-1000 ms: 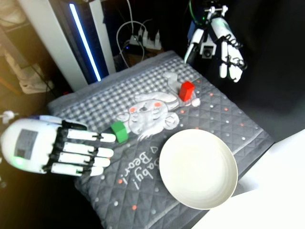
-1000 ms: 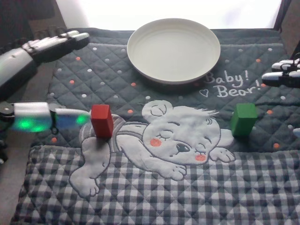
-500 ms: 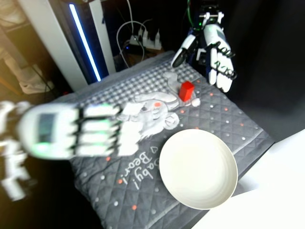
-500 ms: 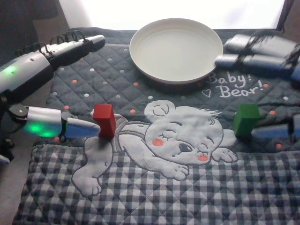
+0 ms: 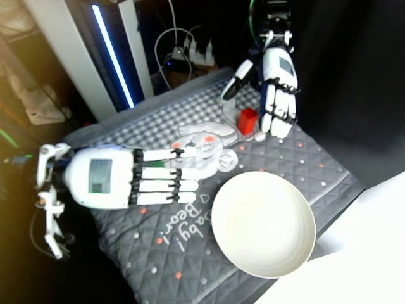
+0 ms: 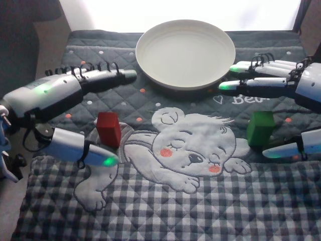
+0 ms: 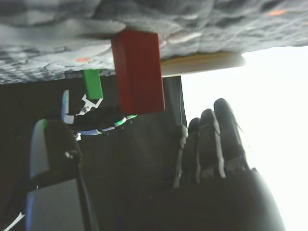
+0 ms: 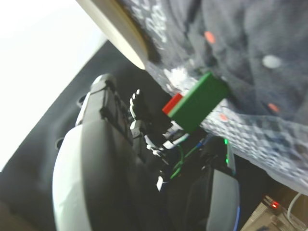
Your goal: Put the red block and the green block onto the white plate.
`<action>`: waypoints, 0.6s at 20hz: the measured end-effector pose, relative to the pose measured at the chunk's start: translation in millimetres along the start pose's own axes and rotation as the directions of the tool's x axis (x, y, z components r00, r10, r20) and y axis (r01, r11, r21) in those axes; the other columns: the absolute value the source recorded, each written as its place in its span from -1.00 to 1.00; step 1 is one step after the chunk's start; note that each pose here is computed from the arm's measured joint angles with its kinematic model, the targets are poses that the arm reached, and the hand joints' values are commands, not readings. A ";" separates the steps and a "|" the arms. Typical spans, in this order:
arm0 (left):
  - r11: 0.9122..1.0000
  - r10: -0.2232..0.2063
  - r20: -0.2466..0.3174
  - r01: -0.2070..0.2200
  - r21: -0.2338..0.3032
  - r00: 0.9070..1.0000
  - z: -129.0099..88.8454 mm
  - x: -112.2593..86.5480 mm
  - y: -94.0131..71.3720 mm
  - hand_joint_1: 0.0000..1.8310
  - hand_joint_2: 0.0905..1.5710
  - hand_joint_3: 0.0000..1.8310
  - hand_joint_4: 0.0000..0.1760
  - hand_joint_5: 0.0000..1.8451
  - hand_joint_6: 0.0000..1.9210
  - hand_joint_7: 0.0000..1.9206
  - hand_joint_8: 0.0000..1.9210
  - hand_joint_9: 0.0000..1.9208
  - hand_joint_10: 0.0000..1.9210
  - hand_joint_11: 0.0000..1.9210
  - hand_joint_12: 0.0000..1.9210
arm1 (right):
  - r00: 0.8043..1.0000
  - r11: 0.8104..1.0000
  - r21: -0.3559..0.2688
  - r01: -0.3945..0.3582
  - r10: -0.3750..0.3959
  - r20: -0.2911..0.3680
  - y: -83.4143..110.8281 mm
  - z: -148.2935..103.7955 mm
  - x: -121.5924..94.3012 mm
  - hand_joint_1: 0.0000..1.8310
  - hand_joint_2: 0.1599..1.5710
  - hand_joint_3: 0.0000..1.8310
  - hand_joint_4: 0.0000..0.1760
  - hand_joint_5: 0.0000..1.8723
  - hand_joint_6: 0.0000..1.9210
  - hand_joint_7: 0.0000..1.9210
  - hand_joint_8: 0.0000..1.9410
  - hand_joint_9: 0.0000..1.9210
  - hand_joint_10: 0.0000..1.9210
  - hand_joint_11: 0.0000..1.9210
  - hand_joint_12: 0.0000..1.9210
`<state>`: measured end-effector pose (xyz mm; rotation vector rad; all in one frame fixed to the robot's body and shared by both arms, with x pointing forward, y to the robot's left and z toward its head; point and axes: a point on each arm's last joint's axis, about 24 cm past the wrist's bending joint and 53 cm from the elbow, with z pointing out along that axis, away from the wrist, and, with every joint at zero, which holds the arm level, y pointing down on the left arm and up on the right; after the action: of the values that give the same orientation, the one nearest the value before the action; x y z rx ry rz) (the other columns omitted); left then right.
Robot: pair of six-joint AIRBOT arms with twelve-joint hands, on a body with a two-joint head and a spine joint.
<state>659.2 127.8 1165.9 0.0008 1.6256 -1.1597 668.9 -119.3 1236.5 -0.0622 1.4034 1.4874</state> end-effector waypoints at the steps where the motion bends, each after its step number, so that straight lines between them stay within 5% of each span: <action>1: 1.000 0.005 -0.010 -0.005 -0.014 1.000 -0.1 1.4 4.2 -0.03 -0.01 -1.00 -0.70 -0.73 -1.00 -0.74 -1.00 -0.70 -1.00 -0.90 -0.28 | 1.000 1.000 0.003 -0.002 0.002 0.002 -0.6 0.0 -0.5 0.06 0.16 -0.99 0.94 -0.70 -0.99 -0.87 -0.99 -0.91 -1.00 -0.93 -0.94; 2: 1.000 0.007 -0.013 -0.007 -0.027 1.000 -0.2 1.0 8.2 0.00 0.04 -1.00 -0.81 -0.70 -1.00 -0.71 -0.99 -0.68 -0.99 -0.90 -0.28 | 1.000 1.000 0.005 -0.001 0.001 0.000 -1.7 0.3 0.2 0.07 0.16 -1.00 0.77 -0.65 -0.99 -0.81 -0.99 -0.85 -0.99 -0.91 -0.91; 3: 1.000 0.006 -0.010 -0.006 -0.030 1.000 -0.3 -0.1 9.3 0.05 0.06 -1.00 -1.00 -0.62 -0.99 -0.62 -0.99 -0.61 -0.99 -0.87 -0.26 | 1.000 1.000 0.006 -0.002 0.002 0.001 -2.3 0.7 0.4 0.08 0.16 -1.00 0.48 -0.58 -0.99 -0.68 -0.98 -0.70 -0.99 -0.77 -0.69; 5: 0.999 0.001 -0.006 -0.001 -0.037 1.000 2.1 -0.3 13.4 0.03 0.09 -1.00 -1.00 -0.48 -0.99 -0.48 -0.98 -0.51 -0.98 -0.83 -0.22 | 1.000 1.000 0.011 -0.004 0.004 -0.002 -4.7 2.2 2.9 0.14 0.16 -1.00 0.00 -0.47 -0.99 -0.55 -0.99 -0.55 -0.99 -0.65 -0.45; 7: 0.999 -0.019 -0.015 0.018 -0.046 1.000 4.4 4.7 16.2 -0.08 0.13 -1.00 -1.00 -0.39 -1.00 -0.37 -0.99 -0.41 -0.99 -0.79 -0.20 | 1.000 1.000 0.015 -0.005 0.005 -0.007 -5.9 2.8 4.8 0.11 0.17 -1.00 -0.26 -0.41 -1.00 -0.44 -1.00 -0.41 -0.99 -0.67 -0.16; 10: 0.999 -0.023 -0.023 0.022 -0.049 0.999 6.6 9.1 17.6 -0.11 0.18 -1.00 -1.00 -0.29 -1.00 -0.20 -0.99 -0.27 -0.98 -0.72 -0.12 | 1.000 1.000 0.019 -0.007 0.007 -0.002 -6.9 2.7 3.6 0.13 0.18 -1.00 -0.38 -0.30 -1.00 -0.32 -1.00 -0.42 -1.00 -0.96 0.24; 11: 0.999 -0.024 -0.021 0.023 -0.048 1.000 6.6 8.5 17.5 -0.12 0.22 -1.00 -1.00 -0.25 -1.00 -0.15 -0.99 -0.22 -0.98 -0.73 -0.06 | 1.000 1.000 0.019 -0.007 0.007 -0.003 -7.0 2.7 3.7 0.19 0.20 -1.00 -0.57 -0.27 -1.00 -0.15 -0.93 -0.20 -0.87 -0.82 0.58; 12: 0.998 -0.025 -0.019 0.024 -0.049 1.000 6.7 8.2 18.1 -0.12 0.24 -1.00 -1.00 -0.22 -1.00 -0.11 -0.99 -0.18 -0.98 -0.72 -0.01 | 1.000 1.000 0.019 -0.007 0.007 -0.002 -6.9 2.7 3.5 0.21 0.20 -1.00 -0.66 -0.24 -0.99 -0.07 -0.89 -0.25 -0.44 -0.74 0.72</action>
<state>670.4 128.4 1148.2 -0.0397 1.6752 -1.1415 673.6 -116.7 1230.4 -0.0469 1.4201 1.4803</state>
